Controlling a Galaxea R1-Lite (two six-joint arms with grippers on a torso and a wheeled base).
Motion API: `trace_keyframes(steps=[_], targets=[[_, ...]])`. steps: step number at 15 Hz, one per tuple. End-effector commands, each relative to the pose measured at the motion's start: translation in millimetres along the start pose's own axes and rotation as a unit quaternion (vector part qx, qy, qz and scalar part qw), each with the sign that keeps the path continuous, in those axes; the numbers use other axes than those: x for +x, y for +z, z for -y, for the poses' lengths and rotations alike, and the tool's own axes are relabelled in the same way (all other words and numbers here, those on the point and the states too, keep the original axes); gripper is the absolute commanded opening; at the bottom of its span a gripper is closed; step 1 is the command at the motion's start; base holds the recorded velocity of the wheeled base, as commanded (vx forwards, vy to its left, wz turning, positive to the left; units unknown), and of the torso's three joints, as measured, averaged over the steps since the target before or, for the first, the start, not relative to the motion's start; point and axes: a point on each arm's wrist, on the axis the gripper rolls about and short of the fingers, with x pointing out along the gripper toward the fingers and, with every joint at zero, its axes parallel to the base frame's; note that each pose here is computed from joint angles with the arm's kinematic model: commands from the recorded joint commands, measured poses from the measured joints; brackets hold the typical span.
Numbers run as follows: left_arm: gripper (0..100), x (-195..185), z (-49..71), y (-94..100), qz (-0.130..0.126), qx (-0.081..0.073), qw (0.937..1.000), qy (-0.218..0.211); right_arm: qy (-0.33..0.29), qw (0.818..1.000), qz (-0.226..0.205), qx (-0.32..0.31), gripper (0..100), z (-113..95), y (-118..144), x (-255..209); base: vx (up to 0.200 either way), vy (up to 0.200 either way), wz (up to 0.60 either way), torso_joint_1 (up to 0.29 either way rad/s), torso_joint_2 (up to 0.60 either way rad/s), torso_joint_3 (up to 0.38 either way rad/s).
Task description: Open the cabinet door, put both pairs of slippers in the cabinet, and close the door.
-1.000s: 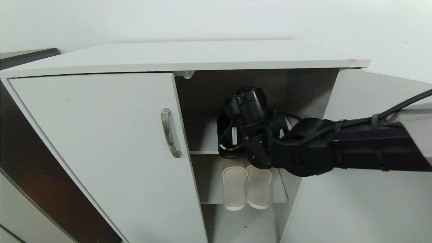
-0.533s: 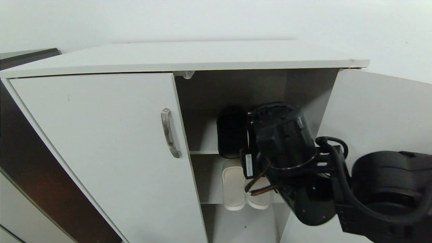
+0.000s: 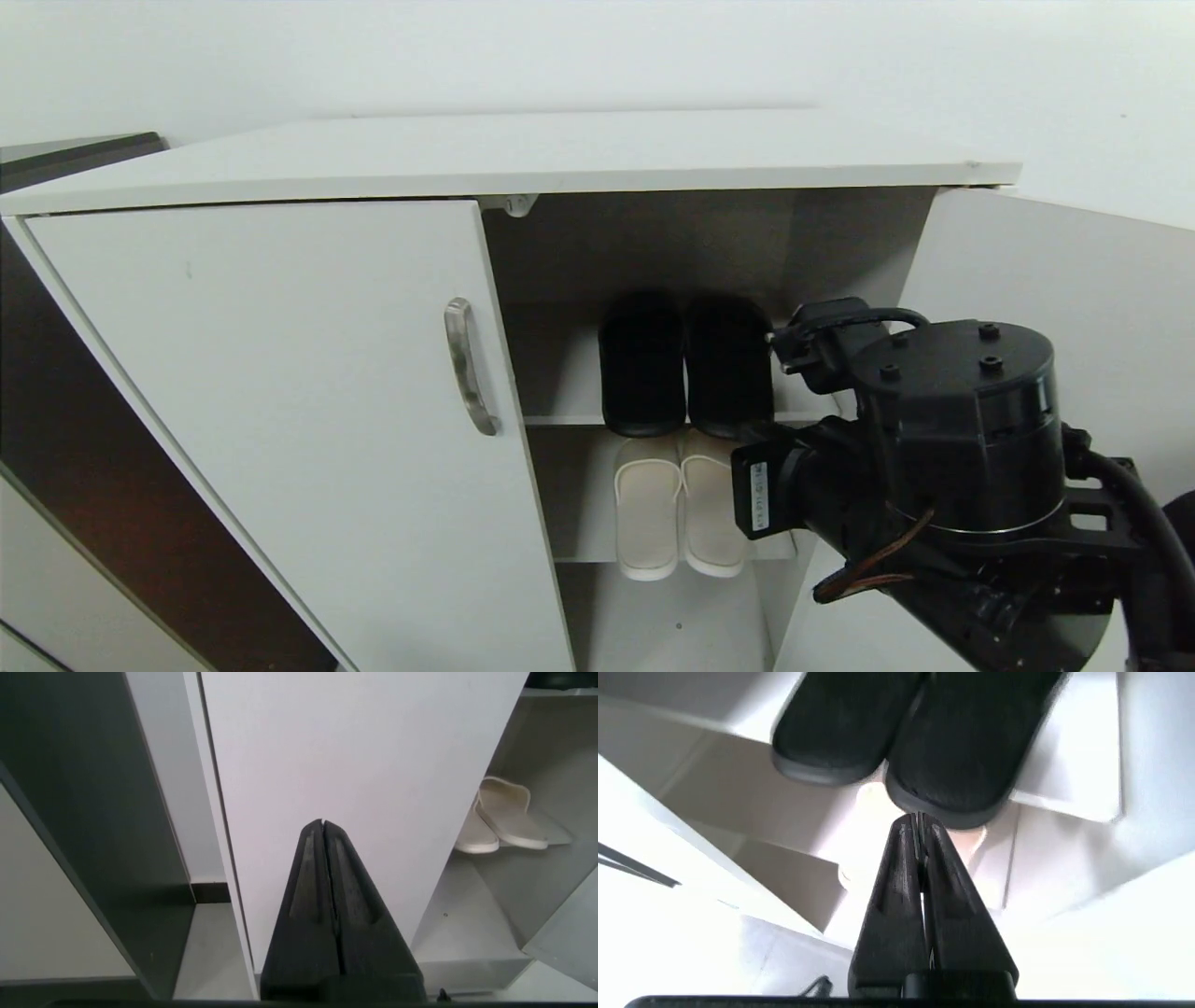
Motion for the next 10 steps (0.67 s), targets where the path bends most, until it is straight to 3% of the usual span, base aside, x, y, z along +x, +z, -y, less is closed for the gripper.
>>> trace_keyframes(steps=[1, 10], targets=[[0, 0.0, 0.0, 0.1, 0.000, -0.001, 1.0000, 0.000, 0.000, 1.000, 0.001, 0.000, 0, 2.2, 0.1, -2.7, -0.200, 0.000, 0.00, 0.017, 0.00, -0.002], [0, 0.0, 0.0, 0.1, 0.000, -0.003, 1.0000, 0.000, 0.000, 1.000, -0.006, -0.005, 0, 1.9, -4.1, -1.7, -0.200, 0.000, 0.00, 0.001, 0.00, 0.003]])
